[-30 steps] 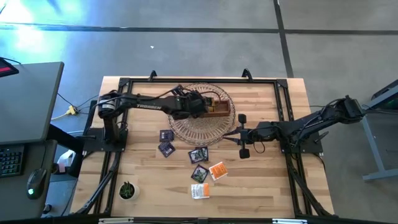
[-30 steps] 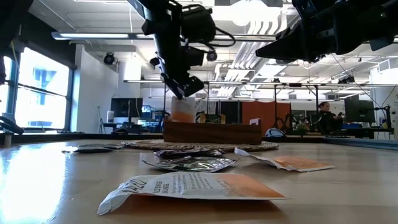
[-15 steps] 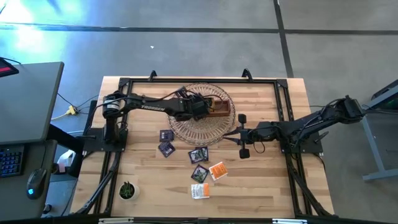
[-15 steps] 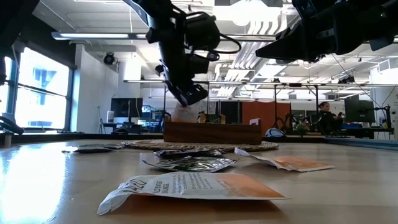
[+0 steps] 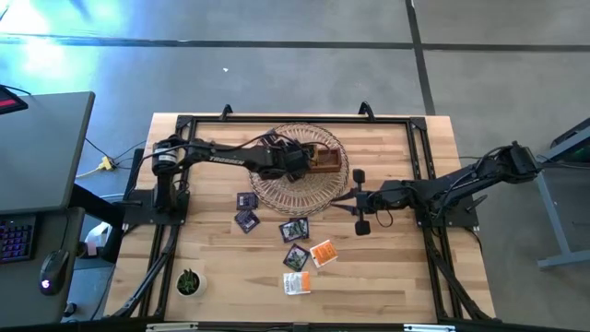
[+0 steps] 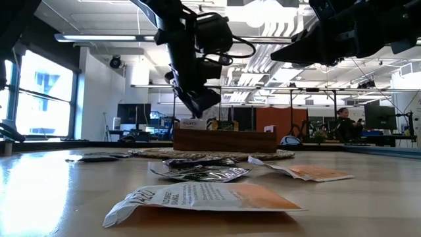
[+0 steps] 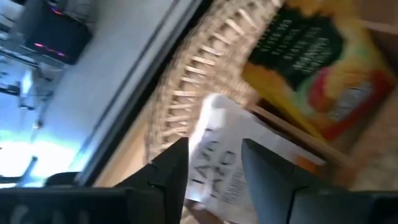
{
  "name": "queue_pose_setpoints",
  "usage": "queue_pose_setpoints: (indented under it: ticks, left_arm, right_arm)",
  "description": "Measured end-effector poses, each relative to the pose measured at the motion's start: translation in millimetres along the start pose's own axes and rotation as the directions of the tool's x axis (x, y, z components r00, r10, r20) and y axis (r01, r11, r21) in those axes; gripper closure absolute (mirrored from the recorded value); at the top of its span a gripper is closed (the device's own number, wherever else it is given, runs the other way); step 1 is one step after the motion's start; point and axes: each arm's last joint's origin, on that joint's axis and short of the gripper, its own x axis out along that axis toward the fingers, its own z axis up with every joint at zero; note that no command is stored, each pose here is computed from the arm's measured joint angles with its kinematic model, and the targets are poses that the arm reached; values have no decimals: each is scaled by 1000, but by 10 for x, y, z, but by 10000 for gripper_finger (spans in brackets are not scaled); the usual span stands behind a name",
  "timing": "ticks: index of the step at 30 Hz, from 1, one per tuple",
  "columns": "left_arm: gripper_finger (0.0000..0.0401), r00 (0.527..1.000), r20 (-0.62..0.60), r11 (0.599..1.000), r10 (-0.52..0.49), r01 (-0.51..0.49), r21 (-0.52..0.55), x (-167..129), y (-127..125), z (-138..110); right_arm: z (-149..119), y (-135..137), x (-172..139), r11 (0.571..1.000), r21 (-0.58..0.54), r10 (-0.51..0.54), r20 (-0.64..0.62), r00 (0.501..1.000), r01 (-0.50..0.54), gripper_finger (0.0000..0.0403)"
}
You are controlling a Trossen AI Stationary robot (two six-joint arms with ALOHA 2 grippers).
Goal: Pick & Place Tea
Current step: Put the white tea bag into the left section of the wooden organizer
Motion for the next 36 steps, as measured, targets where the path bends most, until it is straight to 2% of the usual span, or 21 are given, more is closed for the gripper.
queue_pose_setpoints:
  ticks: [4, 9, 15, 20, 24, 27, 30, 36]
  left_arm:
    - [250, 995, -20, 995, -100, 100, -9, -53, -4, 32]
    - [249, 952, -102, 957, -289, 285, -47, -195, 39, 147]
    - [249, 938, -87, 942, -336, 333, -48, -379, 64, 276]
    - [249, 936, -77, 939, -344, 342, -41, -618, 111, 266]
    - [249, 954, -61, 955, -293, 288, -72, -801, 192, 235]
    - [249, 966, -58, 965, -251, 245, -96, -934, 264, 193]
    - [249, 971, -53, 968, -233, 226, -114, -1045, 321, 163]
    - [249, 984, -30, 980, -173, 169, -108, -1107, 368, 147]
  right_arm:
    - [2, 8, 0, 1000, 0, 25, 6, 1000, -25, 353]
    - [6, 5, 1, 1000, 0, 19, 9, 1000, -19, 335]
    - [18, 68, -7, 998, 20, 56, 17, 998, -56, 295]
    - [40, 165, -25, 997, 20, 75, 28, 997, -75, 256]
    - [60, 234, 29, 996, 64, 60, 67, 996, -64, 234]
    - [106, 297, 172, 991, 104, 74, 48, 996, -78, 226]
    - [183, 385, 386, 988, 135, 76, -12, 997, -73, 225]
    - [269, 640, 762, 994, 103, 66, -241, 968, -42, 240]
